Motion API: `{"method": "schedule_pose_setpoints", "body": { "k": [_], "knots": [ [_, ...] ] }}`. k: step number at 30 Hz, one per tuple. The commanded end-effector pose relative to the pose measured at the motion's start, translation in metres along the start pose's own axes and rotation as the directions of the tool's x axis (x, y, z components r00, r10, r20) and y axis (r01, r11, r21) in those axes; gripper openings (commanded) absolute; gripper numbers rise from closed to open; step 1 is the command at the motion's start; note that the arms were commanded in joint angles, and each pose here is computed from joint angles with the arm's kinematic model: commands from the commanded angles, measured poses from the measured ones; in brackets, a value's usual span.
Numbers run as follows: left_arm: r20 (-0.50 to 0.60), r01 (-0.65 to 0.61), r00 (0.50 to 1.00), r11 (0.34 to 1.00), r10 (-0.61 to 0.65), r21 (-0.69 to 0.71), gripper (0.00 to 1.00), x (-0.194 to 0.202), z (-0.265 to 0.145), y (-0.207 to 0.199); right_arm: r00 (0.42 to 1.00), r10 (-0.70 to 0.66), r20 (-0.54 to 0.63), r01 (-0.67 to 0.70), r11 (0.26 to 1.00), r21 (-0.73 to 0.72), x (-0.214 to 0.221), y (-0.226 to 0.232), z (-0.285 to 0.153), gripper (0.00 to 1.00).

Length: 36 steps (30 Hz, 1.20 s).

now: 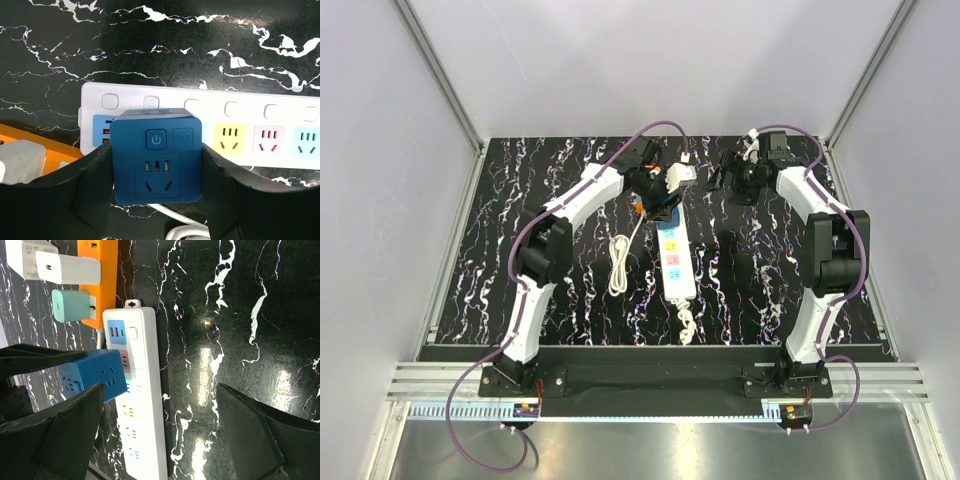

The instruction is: Insert the plug

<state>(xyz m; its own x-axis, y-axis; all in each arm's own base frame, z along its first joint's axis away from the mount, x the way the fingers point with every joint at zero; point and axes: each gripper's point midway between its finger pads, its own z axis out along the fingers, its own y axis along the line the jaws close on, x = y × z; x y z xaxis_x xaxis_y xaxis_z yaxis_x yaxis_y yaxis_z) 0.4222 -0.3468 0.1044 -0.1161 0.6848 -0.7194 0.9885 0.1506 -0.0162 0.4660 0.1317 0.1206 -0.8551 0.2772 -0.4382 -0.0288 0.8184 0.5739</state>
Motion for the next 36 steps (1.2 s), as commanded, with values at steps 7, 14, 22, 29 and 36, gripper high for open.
{"method": "schedule_pose_setpoints", "body": {
  "k": [7,14,22,29,36],
  "knots": [
    [-0.021,0.049,0.999,0.997,-0.050,-0.053,0.00,0.009,0.011,0.016,0.998,-0.035,0.053,0.035,0.999,-0.013,-0.015,0.007,-0.010,0.98],
    [-0.061,0.046,0.997,0.998,-0.049,-0.039,0.00,0.022,0.020,0.008,0.998,-0.032,0.050,0.033,0.999,-0.020,-0.015,0.008,-0.009,0.97],
    [-0.052,0.069,0.996,0.996,-0.072,-0.056,0.00,0.015,0.019,0.010,0.999,-0.030,0.043,0.031,0.999,-0.023,-0.013,0.007,-0.007,0.96],
    [0.027,0.105,0.994,0.985,-0.102,-0.138,0.00,-0.027,-0.011,0.022,0.999,-0.032,0.044,0.033,0.999,-0.030,-0.013,0.010,-0.008,0.95],
    [0.045,0.141,0.990,0.973,-0.135,-0.182,0.00,-0.040,-0.025,0.028,0.998,-0.035,0.046,0.037,0.999,-0.029,-0.012,0.010,-0.010,0.95]
  ]
}}
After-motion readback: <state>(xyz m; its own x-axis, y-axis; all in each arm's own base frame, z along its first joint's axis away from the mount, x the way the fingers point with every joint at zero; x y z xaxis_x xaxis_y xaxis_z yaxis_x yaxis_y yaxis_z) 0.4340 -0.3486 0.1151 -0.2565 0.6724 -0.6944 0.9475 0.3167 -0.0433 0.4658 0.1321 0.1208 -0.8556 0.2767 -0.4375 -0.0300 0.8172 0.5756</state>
